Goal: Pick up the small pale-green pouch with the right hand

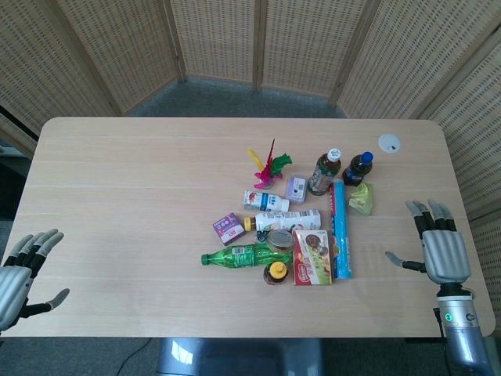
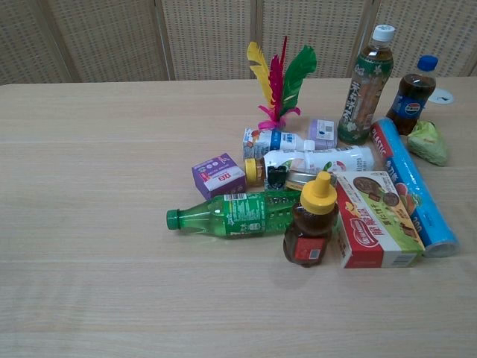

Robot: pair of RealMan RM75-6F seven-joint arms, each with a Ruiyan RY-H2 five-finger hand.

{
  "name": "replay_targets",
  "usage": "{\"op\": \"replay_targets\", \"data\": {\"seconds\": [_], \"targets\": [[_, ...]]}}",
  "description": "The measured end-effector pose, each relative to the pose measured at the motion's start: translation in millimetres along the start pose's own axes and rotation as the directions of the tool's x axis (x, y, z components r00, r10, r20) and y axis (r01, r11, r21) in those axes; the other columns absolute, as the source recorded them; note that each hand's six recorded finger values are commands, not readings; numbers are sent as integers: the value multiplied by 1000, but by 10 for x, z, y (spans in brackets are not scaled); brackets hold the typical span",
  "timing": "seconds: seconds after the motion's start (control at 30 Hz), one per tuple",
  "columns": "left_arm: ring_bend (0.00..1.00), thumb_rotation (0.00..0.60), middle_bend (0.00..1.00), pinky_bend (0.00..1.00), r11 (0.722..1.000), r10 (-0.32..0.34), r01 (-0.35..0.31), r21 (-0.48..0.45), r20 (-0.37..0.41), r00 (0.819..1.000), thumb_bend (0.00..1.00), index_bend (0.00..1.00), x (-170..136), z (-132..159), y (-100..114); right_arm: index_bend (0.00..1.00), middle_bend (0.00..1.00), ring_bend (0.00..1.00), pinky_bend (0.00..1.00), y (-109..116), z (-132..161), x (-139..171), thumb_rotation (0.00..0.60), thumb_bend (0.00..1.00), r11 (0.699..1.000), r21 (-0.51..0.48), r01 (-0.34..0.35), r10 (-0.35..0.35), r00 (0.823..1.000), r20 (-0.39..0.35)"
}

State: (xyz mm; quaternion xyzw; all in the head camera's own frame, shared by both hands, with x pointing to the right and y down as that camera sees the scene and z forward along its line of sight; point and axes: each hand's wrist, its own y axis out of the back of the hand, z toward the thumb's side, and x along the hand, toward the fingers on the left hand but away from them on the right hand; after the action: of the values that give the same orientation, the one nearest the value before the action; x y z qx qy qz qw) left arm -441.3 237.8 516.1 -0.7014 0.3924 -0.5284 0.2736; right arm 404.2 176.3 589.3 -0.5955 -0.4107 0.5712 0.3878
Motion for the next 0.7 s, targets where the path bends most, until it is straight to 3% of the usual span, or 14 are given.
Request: {"op": "replay_targets", "data": {"seconds": [0.47,0.6,0.7], "targets": [[0,600,0,0,1000,-6,5,5,16,1000,302,36,34,39,-6,0,11,0,0,-124,88,-83,398,116,995,-45,-85,84,996,-27],[0,600,0,0,1000,-7,7,5,26,1000,302,36,61,60,-4,0,1,0,0,-224,186,-208,399,275,981,-80,-176,172,983,-60],[0,600,0,0,1000,-9,8,6,24,1000,301,37,61,54,-5,0,0,0,0,-313,292,-347,405,427,956,-102,-275,266,959,-95]]}}
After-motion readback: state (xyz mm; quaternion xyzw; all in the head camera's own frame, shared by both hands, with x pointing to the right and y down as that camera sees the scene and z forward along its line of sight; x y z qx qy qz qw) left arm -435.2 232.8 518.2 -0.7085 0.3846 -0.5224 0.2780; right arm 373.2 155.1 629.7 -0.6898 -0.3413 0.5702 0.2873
